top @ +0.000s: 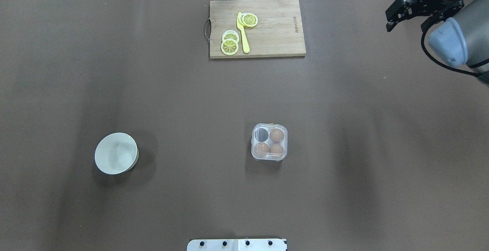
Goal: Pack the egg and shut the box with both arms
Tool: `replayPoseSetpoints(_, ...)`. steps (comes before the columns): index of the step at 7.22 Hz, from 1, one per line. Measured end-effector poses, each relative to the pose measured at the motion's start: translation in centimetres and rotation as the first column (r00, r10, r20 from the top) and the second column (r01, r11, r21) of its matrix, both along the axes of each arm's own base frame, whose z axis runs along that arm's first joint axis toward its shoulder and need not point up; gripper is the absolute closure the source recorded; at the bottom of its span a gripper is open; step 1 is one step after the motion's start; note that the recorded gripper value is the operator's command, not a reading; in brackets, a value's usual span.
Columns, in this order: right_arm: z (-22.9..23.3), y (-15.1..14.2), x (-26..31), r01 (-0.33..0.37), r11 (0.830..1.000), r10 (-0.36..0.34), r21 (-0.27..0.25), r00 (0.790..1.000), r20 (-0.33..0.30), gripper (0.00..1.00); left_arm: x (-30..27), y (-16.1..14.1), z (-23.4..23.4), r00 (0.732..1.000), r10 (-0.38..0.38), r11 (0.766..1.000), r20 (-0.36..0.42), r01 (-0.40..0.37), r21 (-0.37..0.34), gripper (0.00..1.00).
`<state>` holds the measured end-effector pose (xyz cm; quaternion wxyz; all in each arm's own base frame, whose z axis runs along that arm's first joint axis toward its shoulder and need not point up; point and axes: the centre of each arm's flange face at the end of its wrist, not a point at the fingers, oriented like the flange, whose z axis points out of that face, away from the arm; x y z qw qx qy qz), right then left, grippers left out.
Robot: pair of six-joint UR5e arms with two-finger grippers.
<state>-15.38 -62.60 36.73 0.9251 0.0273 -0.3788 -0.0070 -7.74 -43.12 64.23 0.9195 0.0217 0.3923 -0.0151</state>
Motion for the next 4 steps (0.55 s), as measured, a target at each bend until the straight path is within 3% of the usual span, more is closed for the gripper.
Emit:
replayPoseSetpoints(2, 7.9, -0.2, 7.1, 0.051, 0.999, -0.05, 0.009, 0.998, -0.034, 0.0, 0.2, -0.3, -2.3, 1.0, -0.014, 1.0, -0.002, 0.014, -0.016, 0.03)
replayPoseSetpoints(4, 15.4, 4.9, 13.7, 0.074, 0.997, -0.074, -0.004, 0.997, -0.029, 0.0, 0.2, -0.8, -3.2, 0.999, -0.034, 0.999, -0.004, 0.034, -0.029, 0.03)
